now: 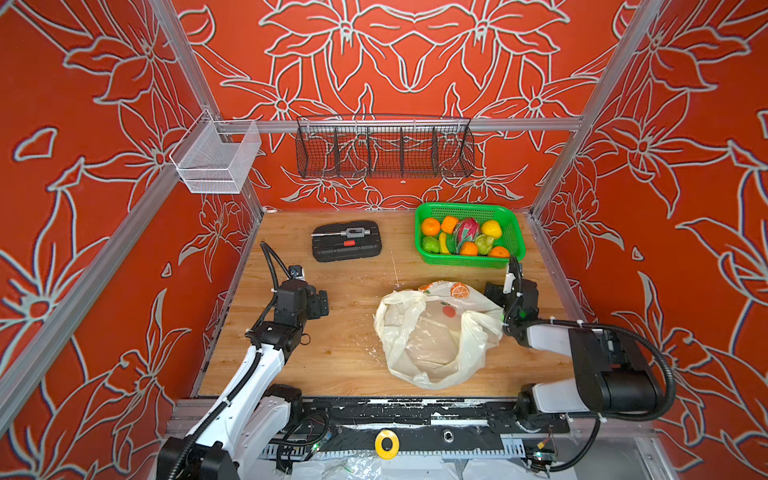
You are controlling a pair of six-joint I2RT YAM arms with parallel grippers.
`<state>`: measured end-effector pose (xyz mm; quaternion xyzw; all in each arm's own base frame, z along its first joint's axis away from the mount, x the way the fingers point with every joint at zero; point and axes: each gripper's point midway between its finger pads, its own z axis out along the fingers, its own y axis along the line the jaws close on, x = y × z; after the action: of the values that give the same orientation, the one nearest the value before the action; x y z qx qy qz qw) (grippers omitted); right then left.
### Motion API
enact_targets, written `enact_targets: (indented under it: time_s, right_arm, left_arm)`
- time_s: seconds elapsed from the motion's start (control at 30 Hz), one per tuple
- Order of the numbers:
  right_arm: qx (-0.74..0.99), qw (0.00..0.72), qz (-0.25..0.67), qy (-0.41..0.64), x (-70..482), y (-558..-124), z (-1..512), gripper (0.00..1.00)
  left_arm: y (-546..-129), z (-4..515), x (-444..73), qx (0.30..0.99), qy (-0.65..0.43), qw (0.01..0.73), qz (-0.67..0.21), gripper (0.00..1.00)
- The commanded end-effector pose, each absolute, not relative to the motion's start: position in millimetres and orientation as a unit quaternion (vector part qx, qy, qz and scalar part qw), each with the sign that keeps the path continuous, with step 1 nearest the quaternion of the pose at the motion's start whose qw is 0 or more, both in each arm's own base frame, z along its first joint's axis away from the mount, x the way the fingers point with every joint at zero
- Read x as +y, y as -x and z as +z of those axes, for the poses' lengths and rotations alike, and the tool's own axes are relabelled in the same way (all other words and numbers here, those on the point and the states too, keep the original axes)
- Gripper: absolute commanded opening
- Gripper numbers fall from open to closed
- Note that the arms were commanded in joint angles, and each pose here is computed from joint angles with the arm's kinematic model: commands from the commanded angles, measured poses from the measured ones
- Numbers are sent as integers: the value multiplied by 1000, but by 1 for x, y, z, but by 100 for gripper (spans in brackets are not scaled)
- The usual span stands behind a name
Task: Untie the knot of the plastic bag and take out the fruit
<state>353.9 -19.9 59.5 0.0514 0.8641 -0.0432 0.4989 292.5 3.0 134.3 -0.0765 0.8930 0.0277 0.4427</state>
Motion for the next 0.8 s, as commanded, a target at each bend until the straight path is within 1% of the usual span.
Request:
enact_targets:
  time_s: [0.0, 0.07, 0.1, 0.13, 0.17, 0.23, 0.3, 0.37, 0.47, 0.5, 0.57, 0.6, 0.63, 0.67, 0.73, 0.77]
  right_arm:
    - [814, 580, -24, -20, -9, -376, 97, 97]
    - [835, 550, -29, -18, -11, -370, 91, 97]
    - [818, 574, -32, -26, -13, -373, 96, 97]
    - [815, 577, -34, -31, -14, -373, 96, 97]
    - [827, 560, -36, -30, -14, -370, 93, 97]
    - [833, 552, -33, -24, -12, -373, 94, 97]
    - [830, 557, -31, -20, -11, -373, 95, 97]
    - [829, 558, -31, -19, -10, -374, 95, 97]
    - [830, 556, -31, -19, -10, -374, 95, 97]
    - [831, 555, -31, -18, -10, -373, 94, 97]
    - [831, 556, -31, -18, -10, -374, 94, 97]
    - [831, 555, -31, -18, -10, -374, 94, 97]
    - [831, 555, -31, -18, -10, -374, 94, 97]
    - [831, 555, -31, -18, -10, -374, 94, 97]
    - [831, 555, -31, -18, -10, -374, 94, 97]
    - [831, 555, -31, -18, -10, -373, 94, 97]
  left_arm:
    - [-301, 135, -8, 878, 55, 475, -5, 98]
    - [-305, 130, -14, 873, 36, 486, -15, 98]
    - [-307, 125, -11, 874, 40, 484, -7, 98]
    - [-309, 121, -7, 876, 44, 480, 2, 98]
    - [-312, 116, -5, 877, 41, 479, 7, 98]
    - [-319, 107, 0, 873, 47, 485, 11, 98]
    - [-332, 105, 6, 866, 61, 497, -1, 98]
    - [-349, 107, 9, 872, 67, 485, -10, 98]
    - [-372, 97, -5, 888, -1, 460, -26, 98]
    - [-376, 91, -7, 887, -8, 461, -30, 98]
    - [-373, 87, 7, 883, 27, 467, -31, 98]
    - [-368, 86, 10, 875, 35, 481, -33, 98]
    - [-366, 88, 10, 856, 35, 515, -31, 97]
    - [-363, 86, 11, 848, 36, 529, -30, 97]
    - [-362, 81, 13, 871, 45, 488, -27, 97]
    - [-369, 84, 15, 867, 48, 496, -22, 97]
